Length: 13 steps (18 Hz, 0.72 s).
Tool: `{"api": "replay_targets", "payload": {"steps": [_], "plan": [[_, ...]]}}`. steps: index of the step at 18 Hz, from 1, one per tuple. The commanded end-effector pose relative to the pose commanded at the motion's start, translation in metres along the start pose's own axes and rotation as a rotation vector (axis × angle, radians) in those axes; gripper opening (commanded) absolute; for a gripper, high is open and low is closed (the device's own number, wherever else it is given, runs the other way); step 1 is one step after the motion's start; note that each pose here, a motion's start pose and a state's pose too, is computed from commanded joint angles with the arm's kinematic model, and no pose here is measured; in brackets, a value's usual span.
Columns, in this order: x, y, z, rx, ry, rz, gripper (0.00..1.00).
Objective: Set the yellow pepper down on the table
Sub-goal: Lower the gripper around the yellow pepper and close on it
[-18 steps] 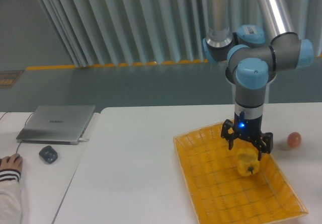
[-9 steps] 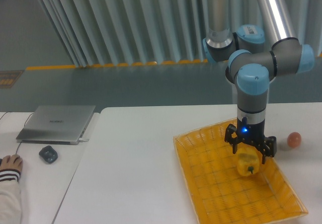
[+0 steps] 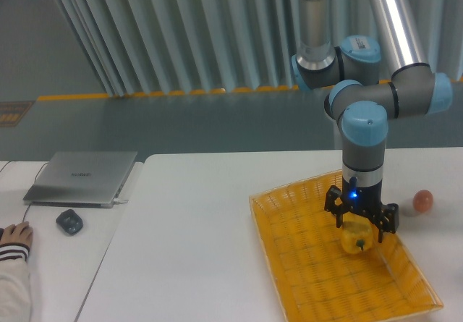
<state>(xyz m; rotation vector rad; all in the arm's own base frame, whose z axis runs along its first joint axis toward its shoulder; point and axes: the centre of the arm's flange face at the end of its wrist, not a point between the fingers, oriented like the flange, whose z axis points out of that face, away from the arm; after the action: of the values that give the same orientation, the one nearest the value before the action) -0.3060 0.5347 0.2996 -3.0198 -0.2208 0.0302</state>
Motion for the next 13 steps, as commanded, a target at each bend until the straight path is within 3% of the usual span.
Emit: {"api": "replay_targets", "payload": {"steps": [7,13], "plan": [[0.003,0.0,-0.002,-0.009,-0.013,-0.009,1.0],[0.028,-0.009,-0.025,0.025,-0.028,-0.055,1.0]]}}
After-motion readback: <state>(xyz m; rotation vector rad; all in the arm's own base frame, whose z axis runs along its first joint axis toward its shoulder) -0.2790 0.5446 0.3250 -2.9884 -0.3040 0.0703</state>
